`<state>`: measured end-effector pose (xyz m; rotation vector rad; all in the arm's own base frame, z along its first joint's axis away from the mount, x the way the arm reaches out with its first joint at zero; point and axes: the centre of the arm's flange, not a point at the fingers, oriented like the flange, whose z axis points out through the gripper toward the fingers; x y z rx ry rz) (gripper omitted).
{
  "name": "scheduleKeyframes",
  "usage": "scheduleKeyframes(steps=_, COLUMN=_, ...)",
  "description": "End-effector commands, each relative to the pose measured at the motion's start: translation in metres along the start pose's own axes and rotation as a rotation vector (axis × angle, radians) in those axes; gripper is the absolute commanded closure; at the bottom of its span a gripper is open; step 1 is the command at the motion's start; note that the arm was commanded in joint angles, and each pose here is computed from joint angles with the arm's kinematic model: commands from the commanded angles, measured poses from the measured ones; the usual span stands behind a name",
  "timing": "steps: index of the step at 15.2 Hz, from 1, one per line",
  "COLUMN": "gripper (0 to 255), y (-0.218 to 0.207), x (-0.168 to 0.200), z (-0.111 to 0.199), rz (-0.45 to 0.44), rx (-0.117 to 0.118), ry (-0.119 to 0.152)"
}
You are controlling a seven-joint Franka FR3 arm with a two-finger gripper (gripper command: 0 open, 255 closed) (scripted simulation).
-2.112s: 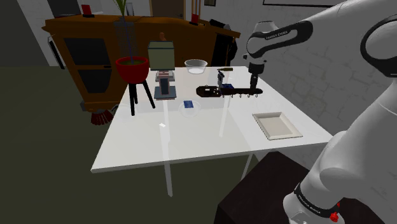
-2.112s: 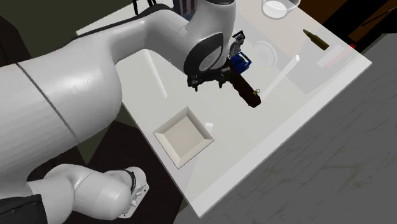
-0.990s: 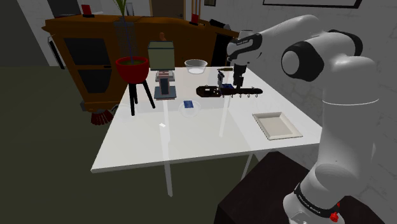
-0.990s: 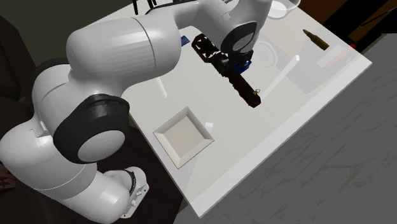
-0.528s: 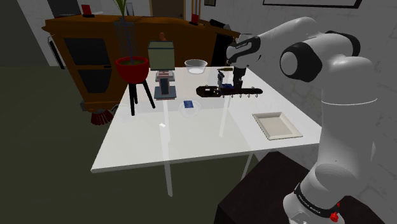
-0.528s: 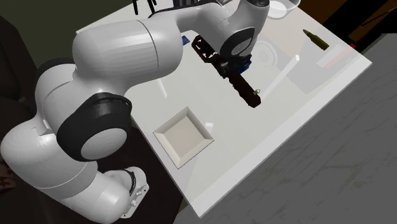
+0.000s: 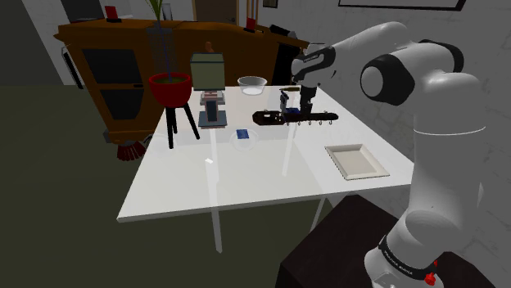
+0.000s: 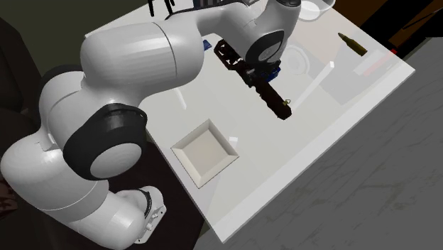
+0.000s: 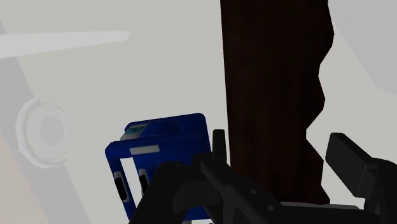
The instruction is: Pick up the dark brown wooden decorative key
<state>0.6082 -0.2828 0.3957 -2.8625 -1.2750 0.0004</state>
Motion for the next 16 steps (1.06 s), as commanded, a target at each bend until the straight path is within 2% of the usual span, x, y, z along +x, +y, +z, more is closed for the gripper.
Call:
scheduleKeyframes(steps=1, gripper=255, y=0.000, x=0.001, z=-0.008, rz=0.000, rx=0.000, ry=0.000)
scheduleKeyframes(steps=14, gripper=255, y=-0.001, x=0.001, z=-0.076, rz=0.000, rx=0.000, ry=0.000)
scheduleKeyframes(steps=16, gripper=255, y=-0.001, x=0.001, z=-0.077, rz=0.000, rx=0.000, ry=0.000)
